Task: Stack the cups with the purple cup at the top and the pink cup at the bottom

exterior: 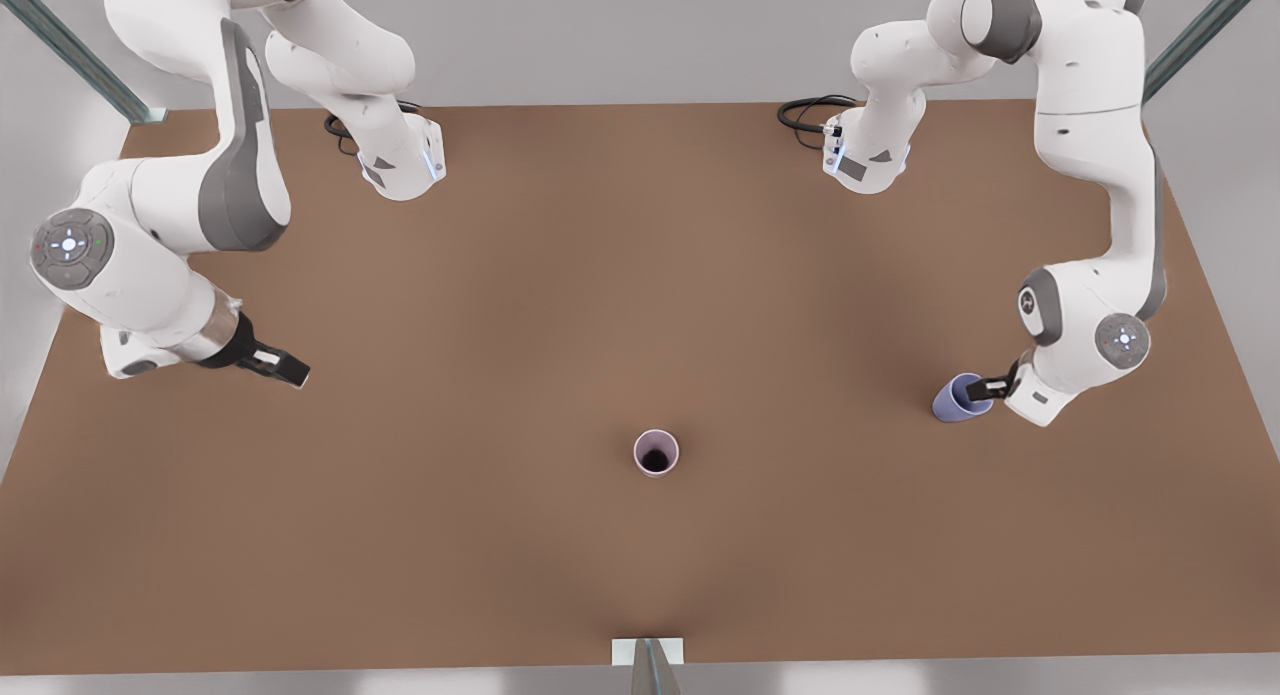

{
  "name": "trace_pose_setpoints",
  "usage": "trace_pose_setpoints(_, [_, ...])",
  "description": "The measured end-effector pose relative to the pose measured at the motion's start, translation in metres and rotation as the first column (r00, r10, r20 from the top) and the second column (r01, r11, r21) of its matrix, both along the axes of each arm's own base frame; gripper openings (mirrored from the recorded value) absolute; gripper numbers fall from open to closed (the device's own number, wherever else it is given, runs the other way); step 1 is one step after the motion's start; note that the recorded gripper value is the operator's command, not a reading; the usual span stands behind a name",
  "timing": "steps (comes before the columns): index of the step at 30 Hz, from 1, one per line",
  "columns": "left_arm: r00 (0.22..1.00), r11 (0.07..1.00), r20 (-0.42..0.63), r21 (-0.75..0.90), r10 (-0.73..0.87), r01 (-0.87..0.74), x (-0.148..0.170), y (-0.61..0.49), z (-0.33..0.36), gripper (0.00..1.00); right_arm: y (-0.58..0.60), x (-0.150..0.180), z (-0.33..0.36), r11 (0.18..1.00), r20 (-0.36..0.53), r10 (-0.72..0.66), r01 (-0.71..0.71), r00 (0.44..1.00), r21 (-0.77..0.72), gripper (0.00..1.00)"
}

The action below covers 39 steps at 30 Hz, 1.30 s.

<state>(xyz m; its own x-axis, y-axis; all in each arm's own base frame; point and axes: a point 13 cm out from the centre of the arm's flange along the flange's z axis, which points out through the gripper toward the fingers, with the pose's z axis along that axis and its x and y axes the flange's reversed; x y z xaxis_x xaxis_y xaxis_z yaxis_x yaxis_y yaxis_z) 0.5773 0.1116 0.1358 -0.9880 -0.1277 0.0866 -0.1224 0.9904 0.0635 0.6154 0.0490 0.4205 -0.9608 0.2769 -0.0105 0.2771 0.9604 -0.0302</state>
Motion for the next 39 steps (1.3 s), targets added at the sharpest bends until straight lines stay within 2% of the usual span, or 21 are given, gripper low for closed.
trace_pose_setpoints(3, [1.000,1.000,-0.022,-0.001,0.009,-0.009,-0.007,0.006,-0.016,1.00,0.025,0.001,0.002,0.979,-0.002,0.199,-0.199,0.980,-0.044,1.00])
trace_pose_setpoints(5, [0.999,1.000,-0.035,-0.003,0.009,-0.010,-0.011,0.006,-0.023,1.00,0.020,-0.001,0.006,0.972,-0.010,0.229,-0.229,0.973,-0.056,1.00])
trace_pose_setpoints(6, [0.999,1.000,-0.040,-0.003,0.009,-0.010,-0.013,0.006,-0.026,0.93,0.016,-0.002,0.006,0.973,-0.018,0.223,-0.223,0.975,-0.053,1.00])
trace_pose_setpoints(7, [0.999,1.000,-0.044,-0.003,0.009,-0.009,-0.014,0.005,-0.028,0.50,0.011,-0.005,0.005,0.977,-0.027,0.209,-0.210,0.978,-0.043,1.00])
trace_pose_setpoints(10, [0.999,1.000,-0.046,-0.009,0.023,-0.023,-0.015,0.004,-0.027,0.21,-0.001,-0.010,0.000,0.983,-0.047,0.183,-0.184,0.982,-0.022,1.00])
trace_pose_setpoints(19, [0.995,0.996,-0.056,-0.044,0.078,-0.080,-0.018,-0.009,-0.031,0.21,-0.002,-0.011,-0.002,0.983,-0.054,0.185,-0.185,0.981,-0.005,1.00])
trace_pose_setpoints(26, [0.997,0.998,0.073,-0.062,-0.009,0.013,0.030,-0.062,0.034,0.21,-0.001,-0.010,-0.003,0.982,-0.055,0.188,-0.189,0.981,0.000,1.00])
trace_pose_setpoints(31, [0.960,0.970,0.170,-0.064,-0.221,0.234,0.094,-0.290,0.129,0.21,0.000,-0.010,-0.003,0.982,-0.054,0.190,-0.190,0.980,0.008,1.00])
trace_pose_setpoints(35, [0.961,0.963,0.117,-0.074,-0.250,0.260,0.067,-0.422,0.170,0.21,-0.001,-0.010,-0.004,0.982,-0.055,0.190,-0.190,0.980,0.013,1.00])
trace_pose_setpoints(39, [0.985,0.982,0.092,-0.100,-0.149,0.158,0.066,-0.479,0.173,0.21,-0.004,-0.009,-0.004,0.982,-0.055,0.190,-0.189,0.980,0.014,1.00])
